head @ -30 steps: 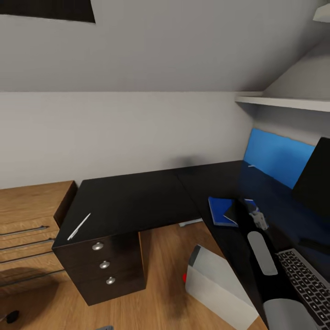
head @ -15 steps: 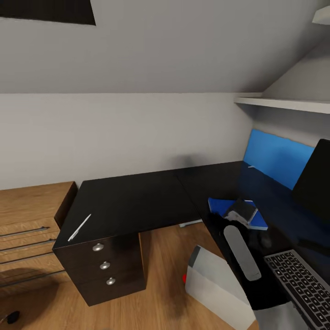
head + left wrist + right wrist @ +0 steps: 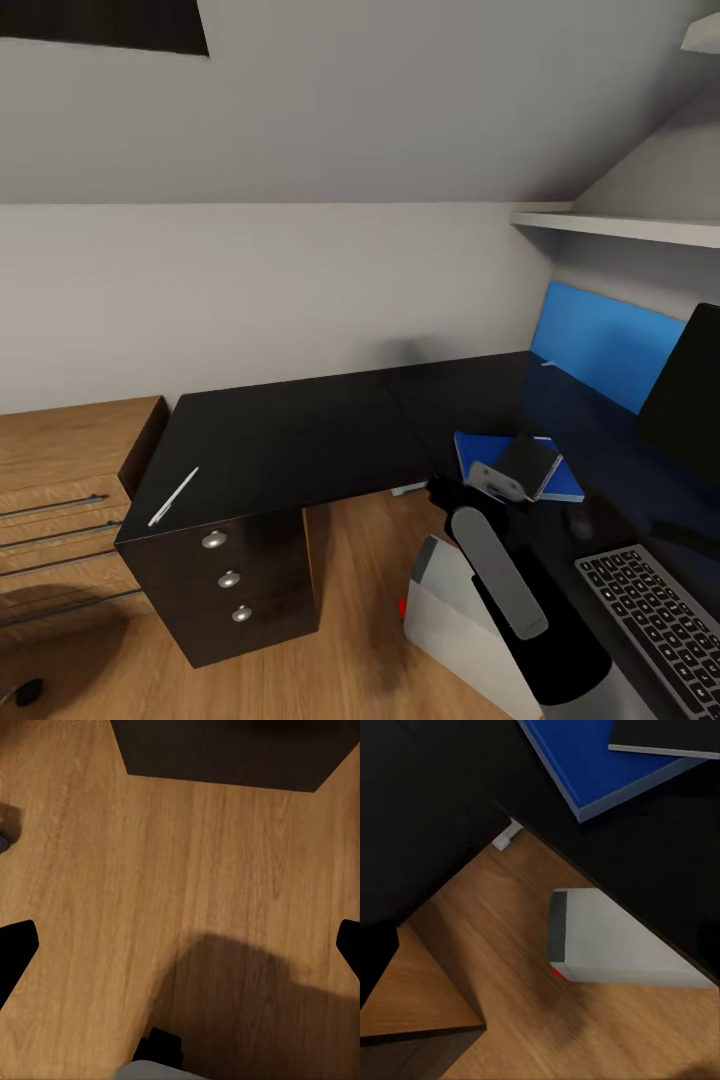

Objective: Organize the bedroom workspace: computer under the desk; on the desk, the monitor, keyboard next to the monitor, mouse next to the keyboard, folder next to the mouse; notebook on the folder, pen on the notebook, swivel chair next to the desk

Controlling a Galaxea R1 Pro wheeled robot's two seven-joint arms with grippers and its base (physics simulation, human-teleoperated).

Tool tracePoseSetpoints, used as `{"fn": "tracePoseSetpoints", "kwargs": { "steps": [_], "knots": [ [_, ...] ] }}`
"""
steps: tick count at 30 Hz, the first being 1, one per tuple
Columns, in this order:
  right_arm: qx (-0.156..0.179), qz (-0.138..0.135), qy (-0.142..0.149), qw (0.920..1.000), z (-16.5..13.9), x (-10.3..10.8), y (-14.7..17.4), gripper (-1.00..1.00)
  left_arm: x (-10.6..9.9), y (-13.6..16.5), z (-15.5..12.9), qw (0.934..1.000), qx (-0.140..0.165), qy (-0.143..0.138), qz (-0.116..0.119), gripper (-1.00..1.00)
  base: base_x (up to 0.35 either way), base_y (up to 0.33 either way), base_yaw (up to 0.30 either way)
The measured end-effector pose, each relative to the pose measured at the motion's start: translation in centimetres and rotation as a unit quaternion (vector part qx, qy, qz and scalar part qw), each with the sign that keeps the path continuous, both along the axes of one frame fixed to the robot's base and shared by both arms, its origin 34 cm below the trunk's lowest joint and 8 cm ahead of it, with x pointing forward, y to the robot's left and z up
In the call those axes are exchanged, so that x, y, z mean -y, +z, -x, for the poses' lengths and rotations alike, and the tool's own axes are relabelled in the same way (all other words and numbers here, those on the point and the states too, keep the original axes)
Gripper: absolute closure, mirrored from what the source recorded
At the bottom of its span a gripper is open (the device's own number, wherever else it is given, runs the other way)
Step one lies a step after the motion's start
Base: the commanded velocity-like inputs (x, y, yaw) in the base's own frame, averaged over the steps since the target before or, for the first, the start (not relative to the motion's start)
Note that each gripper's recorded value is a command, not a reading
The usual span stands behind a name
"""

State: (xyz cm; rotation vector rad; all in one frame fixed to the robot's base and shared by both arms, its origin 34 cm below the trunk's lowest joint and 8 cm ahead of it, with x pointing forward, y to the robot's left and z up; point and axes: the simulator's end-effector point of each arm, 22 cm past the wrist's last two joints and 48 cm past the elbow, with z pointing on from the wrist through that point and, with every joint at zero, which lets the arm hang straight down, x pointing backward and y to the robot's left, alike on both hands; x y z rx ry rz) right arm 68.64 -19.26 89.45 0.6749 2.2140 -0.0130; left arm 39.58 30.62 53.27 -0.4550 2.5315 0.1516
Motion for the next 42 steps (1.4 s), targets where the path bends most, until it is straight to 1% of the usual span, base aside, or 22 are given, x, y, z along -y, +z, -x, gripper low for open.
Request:
{"fn": "tracePoseSetpoints", "kwargs": {
  "steps": [5,8,10,12,16,30,34,42],
  "knots": [
    [0.014,-0.014,0.017,0.9997,-0.6,-0.8,0.4,-1.00,0.0,0.0,0.0,1.0000,0.000,0.000,0.000,-1.00,0.000,0.000,0.000],
    [0.019,-0.017,0.023,0.9994,-0.8,-1.1,0.5,-1.00,0.0,0.0,0.1,1.0000,0.000,0.000,0.000,-1.00,0.000,0.000,0.000],
    [0.021,-0.018,0.026,0.9993,-0.8,-1.2,0.5,-1.00,0.0,-0.1,0.1,1.0000,-0.001,0.000,0.000,-1.00,0.000,0.000,0.000],
    [0.025,-0.015,0.040,0.9988,-0.8,-1.9,0.6,-1.00,0.0,-0.2,0.3,1.0000,-0.003,0.000,0.000,-1.00,0.000,0.000,0.000],
    [0.026,-0.011,0.050,0.9984,-0.7,-2.6,0.6,-1.00,0.0,-0.2,0.3,1.0000,-0.003,0.000,0.000,-1.00,0.000,0.000,0.000],
    [0.027,-0.010,0.052,0.9982,-0.7,-2.8,0.6,-1.00,0.1,-0.3,0.4,1.0000,-0.005,0.000,0.001,-1.00,0.000,0.000,0.000],
    [0.027,-0.010,0.053,0.9982,-0.7,-2.9,0.5,-1.00,0.3,-0.8,1.3,0.9999,-0.016,-0.001,0.003,-1.00,0.000,0.027,0.001],
    [0.027,-0.010,0.053,0.9982,-0.7,-2.9,0.5,-1.00,0.4,-1.2,2.0,0.9997,-0.023,0.000,0.004,-1.00,0.000,0.209,0.108]
  ]
}}
